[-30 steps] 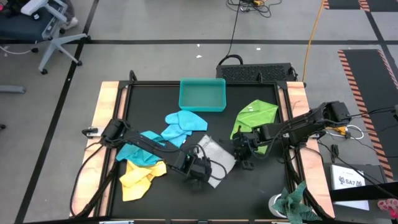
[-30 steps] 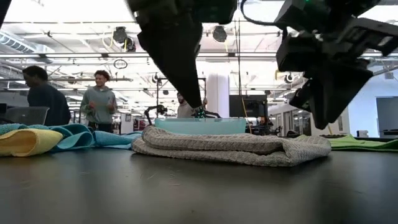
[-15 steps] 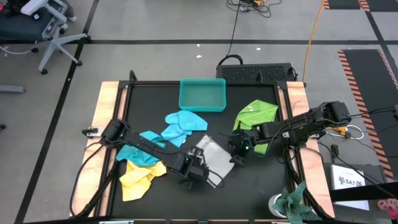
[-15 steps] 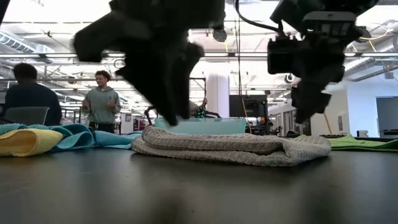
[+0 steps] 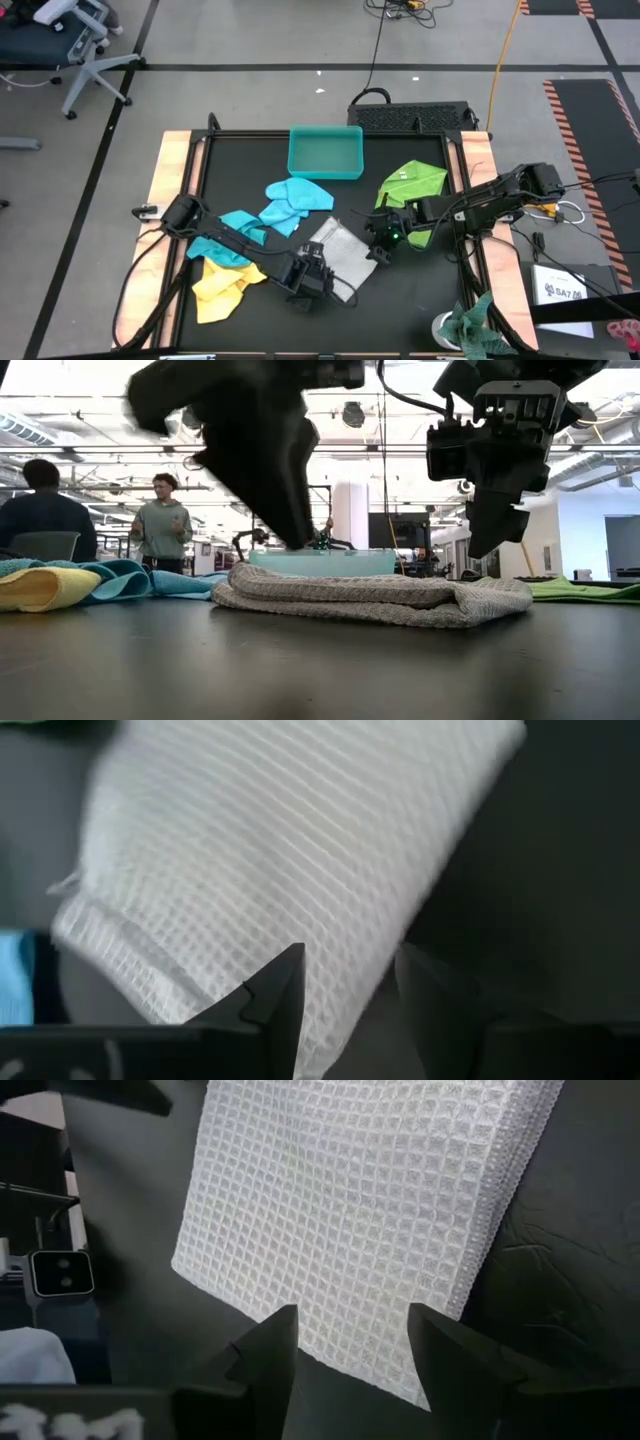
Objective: Fold microfiber towels
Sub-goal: Fold the gray microfiber towel
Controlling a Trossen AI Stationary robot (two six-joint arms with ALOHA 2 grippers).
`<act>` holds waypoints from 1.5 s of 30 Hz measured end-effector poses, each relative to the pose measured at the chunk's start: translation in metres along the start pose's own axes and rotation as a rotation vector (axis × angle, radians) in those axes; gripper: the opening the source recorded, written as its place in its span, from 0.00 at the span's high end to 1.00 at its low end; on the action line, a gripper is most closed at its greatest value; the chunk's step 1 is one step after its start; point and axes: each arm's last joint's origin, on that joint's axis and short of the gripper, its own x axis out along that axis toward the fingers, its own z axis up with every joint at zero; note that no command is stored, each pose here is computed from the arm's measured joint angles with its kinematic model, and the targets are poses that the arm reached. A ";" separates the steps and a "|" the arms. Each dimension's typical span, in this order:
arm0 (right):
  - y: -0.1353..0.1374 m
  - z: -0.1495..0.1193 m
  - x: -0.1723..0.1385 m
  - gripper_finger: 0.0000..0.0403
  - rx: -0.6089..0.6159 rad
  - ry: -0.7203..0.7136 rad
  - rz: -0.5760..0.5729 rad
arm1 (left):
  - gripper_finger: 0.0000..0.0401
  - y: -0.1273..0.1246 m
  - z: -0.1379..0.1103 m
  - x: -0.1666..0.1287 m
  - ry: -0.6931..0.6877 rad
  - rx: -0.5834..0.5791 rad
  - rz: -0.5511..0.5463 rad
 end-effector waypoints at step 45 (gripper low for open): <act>-0.041 -0.008 -0.015 0.55 -0.161 0.268 -0.095 | 1.00 -0.015 0.052 0.018 -0.094 -0.898 0.037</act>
